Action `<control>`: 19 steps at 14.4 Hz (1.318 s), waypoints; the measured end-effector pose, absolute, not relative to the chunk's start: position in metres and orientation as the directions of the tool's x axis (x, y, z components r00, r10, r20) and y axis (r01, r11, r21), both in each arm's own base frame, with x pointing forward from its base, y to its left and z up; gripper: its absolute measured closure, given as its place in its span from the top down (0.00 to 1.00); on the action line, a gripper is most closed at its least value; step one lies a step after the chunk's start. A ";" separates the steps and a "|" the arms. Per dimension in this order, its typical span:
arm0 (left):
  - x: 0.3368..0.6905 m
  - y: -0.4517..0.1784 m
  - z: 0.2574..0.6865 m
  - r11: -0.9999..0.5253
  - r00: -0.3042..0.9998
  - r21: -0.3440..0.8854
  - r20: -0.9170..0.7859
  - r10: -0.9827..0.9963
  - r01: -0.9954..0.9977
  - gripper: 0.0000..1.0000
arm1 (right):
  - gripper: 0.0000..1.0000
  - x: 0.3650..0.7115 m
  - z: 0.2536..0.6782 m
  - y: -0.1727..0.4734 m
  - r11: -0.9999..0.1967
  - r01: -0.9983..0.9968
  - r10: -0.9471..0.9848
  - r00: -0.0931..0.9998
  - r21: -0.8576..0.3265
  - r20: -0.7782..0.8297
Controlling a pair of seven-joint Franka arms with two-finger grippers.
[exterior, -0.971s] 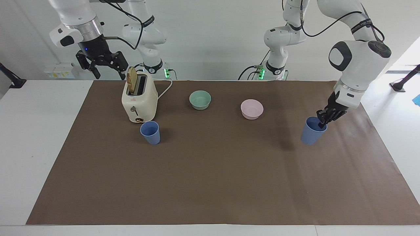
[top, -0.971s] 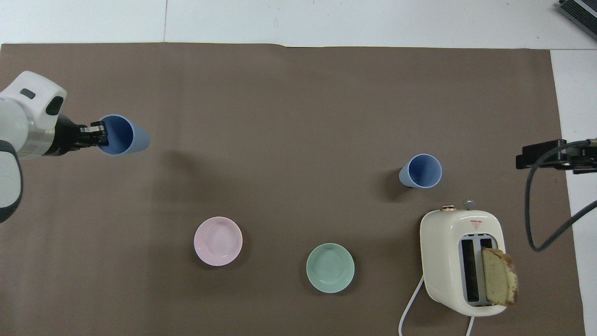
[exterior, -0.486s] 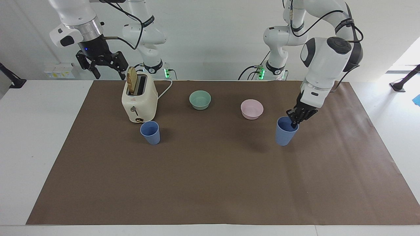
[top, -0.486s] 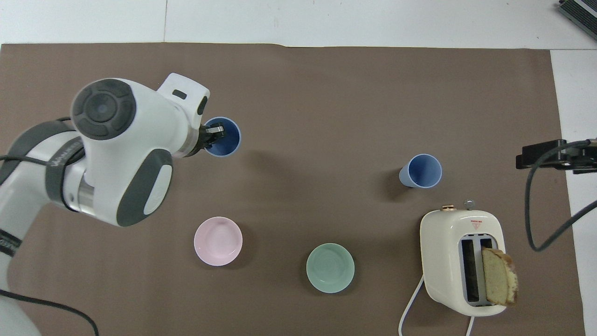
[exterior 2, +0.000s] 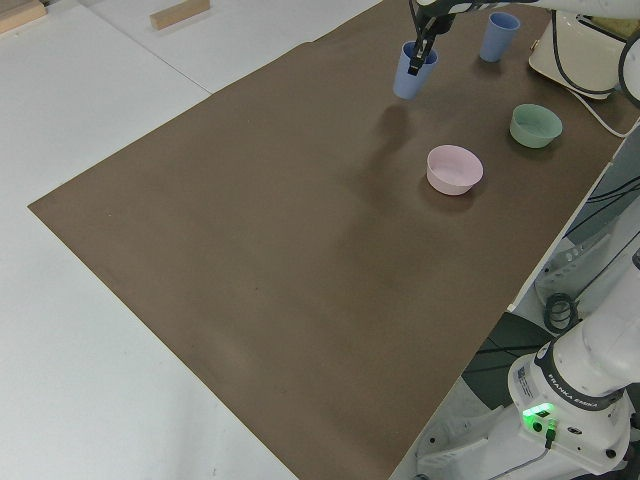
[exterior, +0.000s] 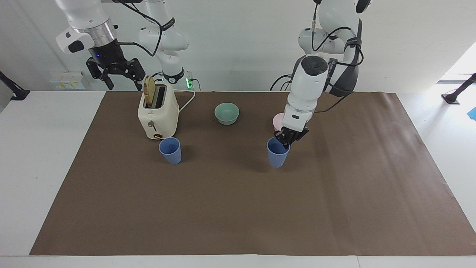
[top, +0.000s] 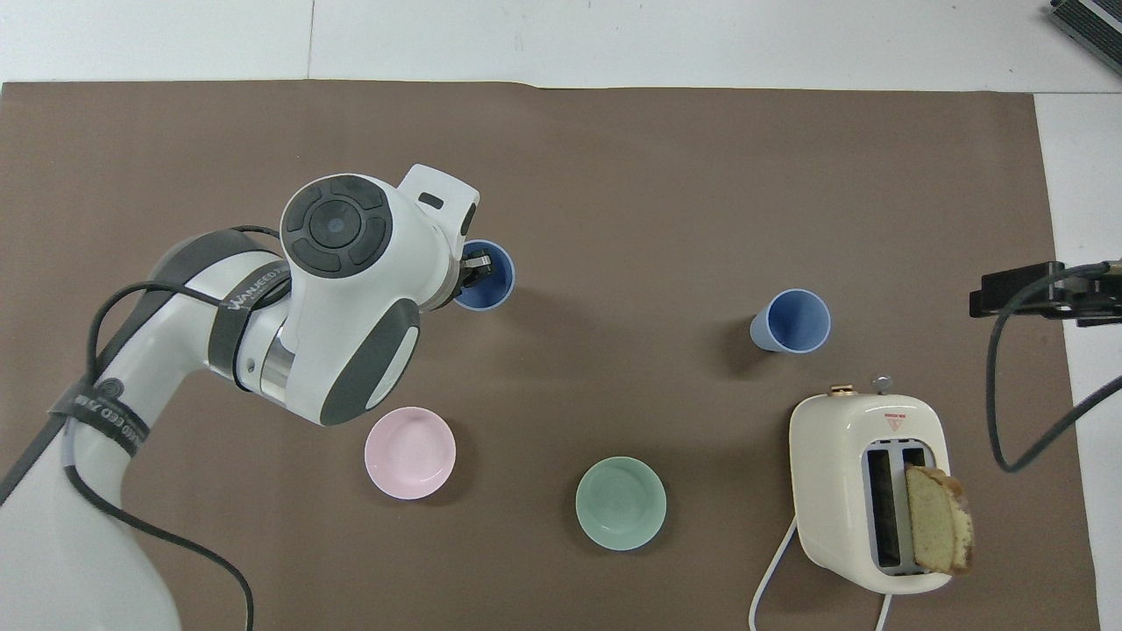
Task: Stack blue cups with both arms
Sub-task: 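Carry the blue cup with the left gripper toward the table center, then lower the blue cup onto the table and open the left gripper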
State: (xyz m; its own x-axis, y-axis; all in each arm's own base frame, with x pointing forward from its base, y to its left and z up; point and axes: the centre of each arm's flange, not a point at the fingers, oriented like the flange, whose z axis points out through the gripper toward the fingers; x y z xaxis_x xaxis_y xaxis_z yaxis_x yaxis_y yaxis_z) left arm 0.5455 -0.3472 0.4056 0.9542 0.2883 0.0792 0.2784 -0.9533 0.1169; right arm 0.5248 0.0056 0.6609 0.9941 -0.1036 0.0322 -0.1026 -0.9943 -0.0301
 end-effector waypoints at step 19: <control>0.526 -0.347 0.406 -0.972 0.970 0.113 0.109 0.218 0.206 0.77 | 1.00 0.525 0.658 0.006 -0.994 -0.103 -0.104 0.994 -0.030 0.027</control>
State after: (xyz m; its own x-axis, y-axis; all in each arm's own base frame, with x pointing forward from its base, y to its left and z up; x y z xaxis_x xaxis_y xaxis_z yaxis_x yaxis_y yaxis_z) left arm 0.5262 -0.3471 0.4064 0.9698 0.2180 0.1095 0.2057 -0.9720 0.1133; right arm 0.5250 0.0055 0.6579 0.9942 -0.1038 0.0270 -0.1030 -0.9942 -0.0296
